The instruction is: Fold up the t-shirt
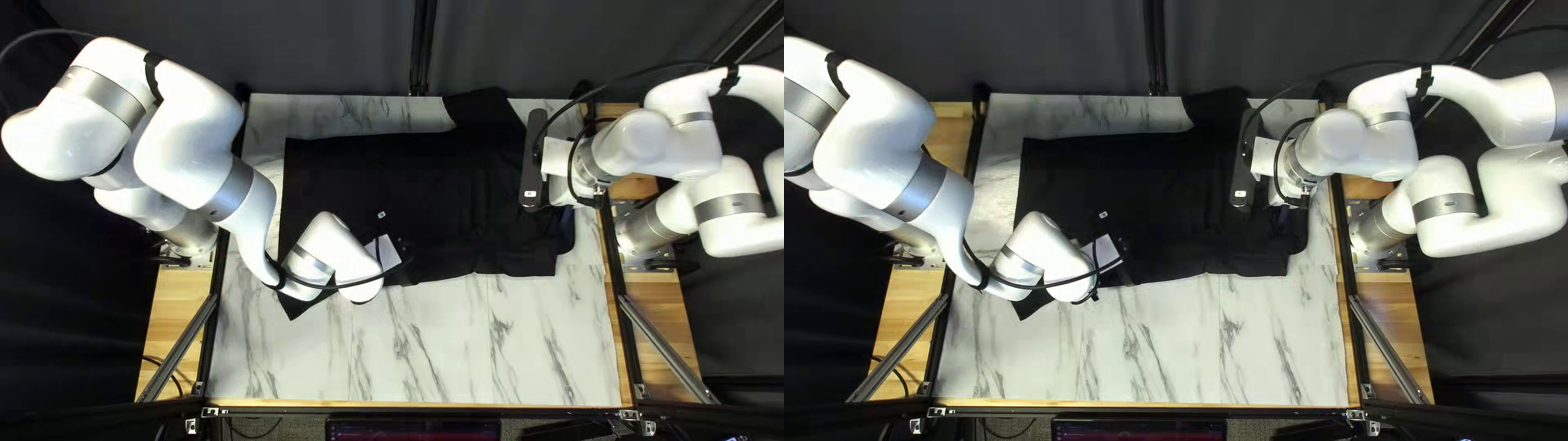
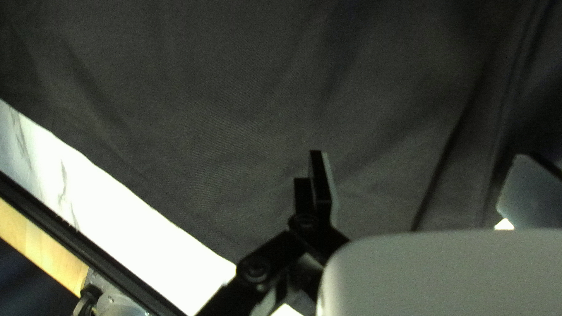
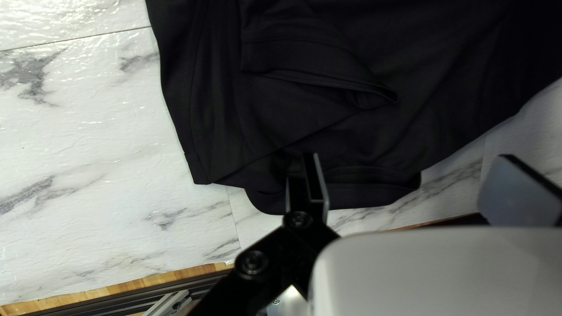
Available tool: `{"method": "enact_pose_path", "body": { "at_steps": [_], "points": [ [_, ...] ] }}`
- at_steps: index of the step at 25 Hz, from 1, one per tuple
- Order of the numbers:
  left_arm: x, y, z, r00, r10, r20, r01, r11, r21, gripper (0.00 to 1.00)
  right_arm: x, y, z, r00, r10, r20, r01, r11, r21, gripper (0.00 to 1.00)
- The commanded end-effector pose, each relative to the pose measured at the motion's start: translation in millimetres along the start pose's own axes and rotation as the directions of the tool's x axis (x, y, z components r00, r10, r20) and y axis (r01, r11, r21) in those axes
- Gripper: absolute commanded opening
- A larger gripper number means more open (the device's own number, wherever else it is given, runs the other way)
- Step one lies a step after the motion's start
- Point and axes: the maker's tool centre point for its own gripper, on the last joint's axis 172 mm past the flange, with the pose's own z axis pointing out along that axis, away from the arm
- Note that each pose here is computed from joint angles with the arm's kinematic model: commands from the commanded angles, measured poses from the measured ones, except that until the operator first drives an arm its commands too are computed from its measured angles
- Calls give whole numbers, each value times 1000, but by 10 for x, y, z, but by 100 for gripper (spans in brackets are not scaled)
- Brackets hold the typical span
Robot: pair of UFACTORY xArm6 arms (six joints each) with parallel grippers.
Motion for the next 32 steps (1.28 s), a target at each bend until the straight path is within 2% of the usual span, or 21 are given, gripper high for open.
{"method": "enact_pose_path", "body": {
  "at_steps": [1, 9, 14, 16, 21, 27, 32],
  "points": [
    [-122, -100, -4, 1000, -27, 10, 26, 999, 18, 100, 0, 0, 0, 1000, 0, 0, 0, 1000, 0, 100],
    [-205, -121, -134, 999, -47, 12, 46, 997, 65, 100, 0, 0, 0, 1000, 0, 0, 0, 1000, 0, 100],
    [-411, -20, -215, 999, -43, 1, 43, 997, 62, 100, 0, 0, 0, 1000, 0, 0, 0, 1000, 0, 100],
    [-532, 17, -275, 1000, -26, -8, 26, 999, 48, 100, 0, 0, 0, 1000, 0, 0, 0, 1000, 0, 100],
    [-1042, 116, -438, 997, 73, -27, -73, 997, -9, 100, 0, 0, 0, 1000, 0, 0, 0, 1000, 0, 100],
    [-1611, 270, -473, 985, 171, -30, -173, 983, -63, 100, 0, 0, 0, 1000, 0, 0, 0, 1000, 0, 100],
    [-1743, 339, -405, 978, 203, -44, -207, 974, -93, 100, 0, 0, 0, 1000, 0, 0, 0, 1000, 0, 100]
  ]
}}
